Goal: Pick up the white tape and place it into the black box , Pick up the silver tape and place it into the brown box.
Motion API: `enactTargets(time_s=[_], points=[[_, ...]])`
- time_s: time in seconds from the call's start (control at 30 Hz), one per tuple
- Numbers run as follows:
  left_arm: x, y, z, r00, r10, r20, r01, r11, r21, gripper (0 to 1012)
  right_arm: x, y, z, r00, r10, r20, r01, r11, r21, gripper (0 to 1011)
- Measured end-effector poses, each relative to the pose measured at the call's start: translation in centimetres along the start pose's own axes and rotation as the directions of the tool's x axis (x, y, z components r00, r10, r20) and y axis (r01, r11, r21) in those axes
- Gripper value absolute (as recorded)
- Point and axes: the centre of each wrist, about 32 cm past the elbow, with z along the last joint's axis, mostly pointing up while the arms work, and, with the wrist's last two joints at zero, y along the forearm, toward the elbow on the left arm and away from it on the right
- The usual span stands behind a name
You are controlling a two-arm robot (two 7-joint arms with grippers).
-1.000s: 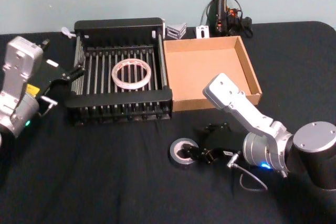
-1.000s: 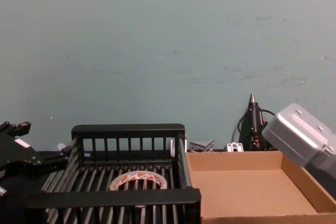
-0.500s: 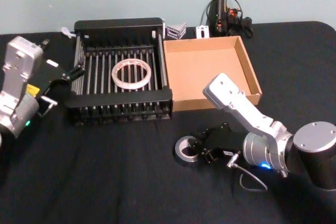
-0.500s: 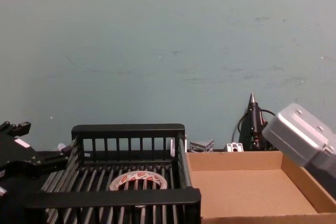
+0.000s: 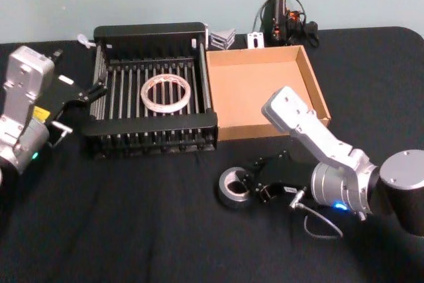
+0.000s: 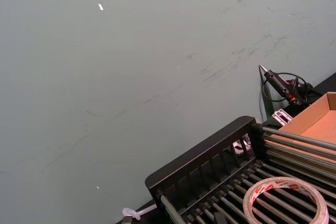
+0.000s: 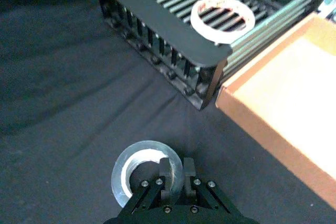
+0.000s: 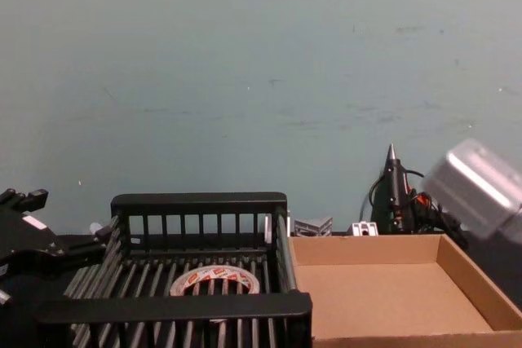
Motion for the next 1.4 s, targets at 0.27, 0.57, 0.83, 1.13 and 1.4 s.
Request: enactTargets(time_s=[0.27,0.57,0.83,1.13,1.4], points=[[0.00,0.0,0.0,1.0000,0.000,0.000,0.000,1.0000,0.000,1001,0.70,-1.6,1.2,0.999,-0.030,-0.012,0.031,0.997,0.066,156],[0.00,0.0,0.0,1.0000,0.000,0.000,0.000,1.0000,0.000,1001,3.09,-1.9,2.9,0.984,-0.150,-0.093,0.161,0.979,0.124,156],[0.00,0.0,0.0,1.0000,0.000,0.000,0.000,1.0000,0.000,1001,5.60,-0.7,4.8,0.956,-0.248,-0.157,0.271,0.952,0.143,156],[0.00,0.0,0.0,1.0000,0.000,0.000,0.000,1.0000,0.000,1001,8.33,2.6,6.7,0.923,-0.340,-0.178,0.364,0.923,0.122,156],[0.00,0.0,0.0,1.0000,0.000,0.000,0.000,1.0000,0.000,1001,9.87,6.1,7.4,0.903,-0.386,-0.186,0.407,0.910,0.085,156]])
